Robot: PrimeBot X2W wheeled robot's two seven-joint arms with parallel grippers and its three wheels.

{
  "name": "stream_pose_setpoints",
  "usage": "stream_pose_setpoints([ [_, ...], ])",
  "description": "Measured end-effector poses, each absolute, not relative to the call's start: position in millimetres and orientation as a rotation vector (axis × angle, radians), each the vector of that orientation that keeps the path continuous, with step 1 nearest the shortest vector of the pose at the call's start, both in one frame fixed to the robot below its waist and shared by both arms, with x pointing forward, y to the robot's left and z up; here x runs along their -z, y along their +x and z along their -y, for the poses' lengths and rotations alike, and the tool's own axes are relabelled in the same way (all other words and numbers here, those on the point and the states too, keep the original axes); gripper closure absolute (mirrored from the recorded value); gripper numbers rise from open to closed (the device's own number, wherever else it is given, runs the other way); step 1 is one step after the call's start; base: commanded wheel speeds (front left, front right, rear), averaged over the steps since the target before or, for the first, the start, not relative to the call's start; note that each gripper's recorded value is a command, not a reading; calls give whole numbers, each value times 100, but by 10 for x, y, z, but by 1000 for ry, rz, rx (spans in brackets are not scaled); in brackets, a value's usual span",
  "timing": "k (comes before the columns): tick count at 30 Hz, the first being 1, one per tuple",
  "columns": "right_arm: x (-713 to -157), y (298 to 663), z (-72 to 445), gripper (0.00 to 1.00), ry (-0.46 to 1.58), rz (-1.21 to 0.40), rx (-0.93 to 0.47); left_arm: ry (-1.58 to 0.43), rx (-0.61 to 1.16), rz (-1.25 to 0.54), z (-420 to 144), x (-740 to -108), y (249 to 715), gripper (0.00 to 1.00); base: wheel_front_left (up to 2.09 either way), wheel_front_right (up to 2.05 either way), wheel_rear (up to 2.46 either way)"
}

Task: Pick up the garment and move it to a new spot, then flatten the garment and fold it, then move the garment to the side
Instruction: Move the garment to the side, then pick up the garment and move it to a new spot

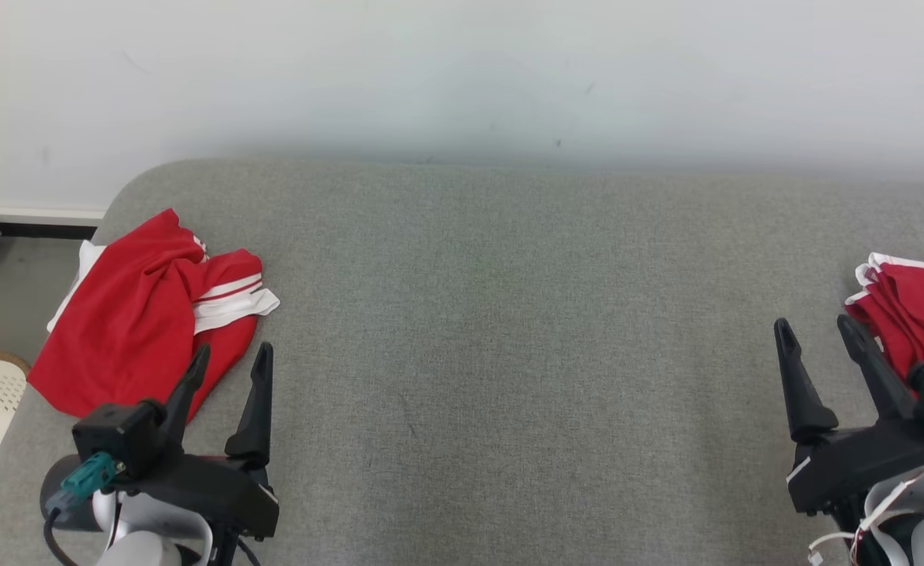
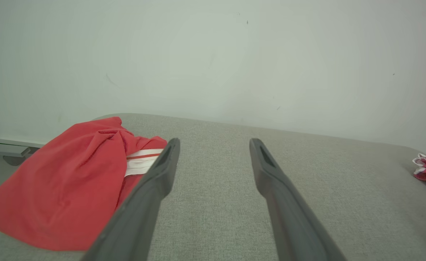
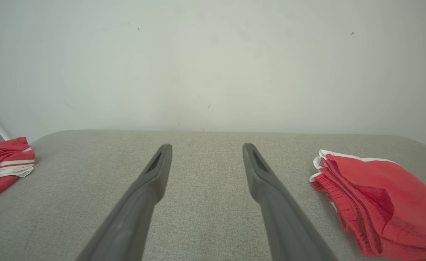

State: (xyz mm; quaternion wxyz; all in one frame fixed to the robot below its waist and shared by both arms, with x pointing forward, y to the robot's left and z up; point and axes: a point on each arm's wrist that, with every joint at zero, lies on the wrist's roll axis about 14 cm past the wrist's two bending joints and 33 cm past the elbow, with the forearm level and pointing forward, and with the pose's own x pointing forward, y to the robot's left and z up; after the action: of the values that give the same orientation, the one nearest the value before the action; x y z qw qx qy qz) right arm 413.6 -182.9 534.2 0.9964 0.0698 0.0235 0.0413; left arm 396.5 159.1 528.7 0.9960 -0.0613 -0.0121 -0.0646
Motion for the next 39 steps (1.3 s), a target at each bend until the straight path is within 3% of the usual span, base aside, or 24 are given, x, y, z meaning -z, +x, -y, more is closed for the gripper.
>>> stream_pose_setpoints([
  [19, -4943, 3697, 1707, 0, 231, -126, -97, -125, 103, -66, -1723, -5031, 3681, 0, 0, 0, 0],
  [39, -4784, 3621, 1534, 0, 268, -162, -139, -134, 70, -74, -1847, -4930, 3538, 0, 0, 0, 0],
])
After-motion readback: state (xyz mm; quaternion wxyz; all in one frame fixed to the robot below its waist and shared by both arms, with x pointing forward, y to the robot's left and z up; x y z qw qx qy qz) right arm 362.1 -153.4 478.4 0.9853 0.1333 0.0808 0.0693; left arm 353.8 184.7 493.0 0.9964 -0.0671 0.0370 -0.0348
